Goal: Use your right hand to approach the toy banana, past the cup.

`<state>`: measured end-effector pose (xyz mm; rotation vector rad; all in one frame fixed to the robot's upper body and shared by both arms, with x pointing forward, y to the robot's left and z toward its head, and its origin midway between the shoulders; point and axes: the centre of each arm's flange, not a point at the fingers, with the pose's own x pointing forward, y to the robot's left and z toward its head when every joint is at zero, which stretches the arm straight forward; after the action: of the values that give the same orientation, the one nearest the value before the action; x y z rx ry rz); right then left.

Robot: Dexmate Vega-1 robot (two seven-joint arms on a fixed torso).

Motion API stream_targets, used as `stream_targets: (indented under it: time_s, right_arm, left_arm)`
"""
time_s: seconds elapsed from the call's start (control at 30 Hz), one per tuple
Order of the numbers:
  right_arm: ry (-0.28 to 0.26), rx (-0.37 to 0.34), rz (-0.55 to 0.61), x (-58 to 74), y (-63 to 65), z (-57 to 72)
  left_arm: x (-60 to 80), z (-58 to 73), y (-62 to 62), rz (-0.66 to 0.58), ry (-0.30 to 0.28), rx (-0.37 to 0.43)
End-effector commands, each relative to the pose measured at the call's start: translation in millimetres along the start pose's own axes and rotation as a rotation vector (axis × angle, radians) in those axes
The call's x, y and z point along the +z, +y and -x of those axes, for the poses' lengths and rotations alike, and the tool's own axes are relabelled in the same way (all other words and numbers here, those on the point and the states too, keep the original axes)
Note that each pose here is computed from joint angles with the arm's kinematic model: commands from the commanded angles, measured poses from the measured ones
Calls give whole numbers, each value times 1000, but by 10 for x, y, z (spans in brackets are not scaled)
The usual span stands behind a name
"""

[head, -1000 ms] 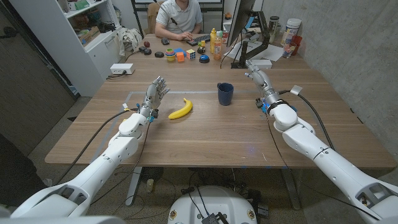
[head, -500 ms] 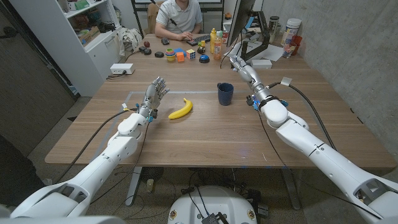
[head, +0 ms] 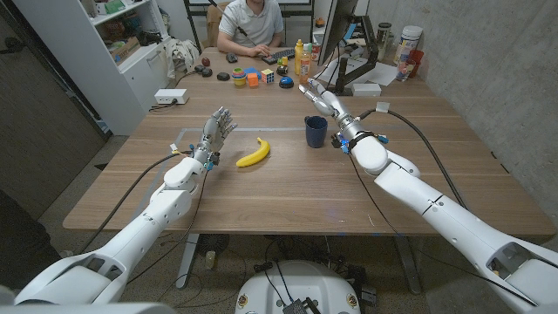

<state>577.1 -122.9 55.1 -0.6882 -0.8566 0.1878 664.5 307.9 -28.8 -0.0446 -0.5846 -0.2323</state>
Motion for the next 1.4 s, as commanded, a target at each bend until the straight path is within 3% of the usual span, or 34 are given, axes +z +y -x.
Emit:
stream_targets:
  time_s: [0.03,0.57,0.97,1.4]
  right_arm:
    - [-21,86,158,209,348,-88]
    - [-46,235,334,324,920,-196]
    - [-61,258,498,336,1116,-331]
    - [-103,232,742,422,1306,-330]
  left_arm:
    - [9,-3,25,-2,-1,-5]
    - [17,2,31,-6,1,-13]
    - [6,24,64,-4,2,-9]
    - [-5,0,71,1,1,-9]
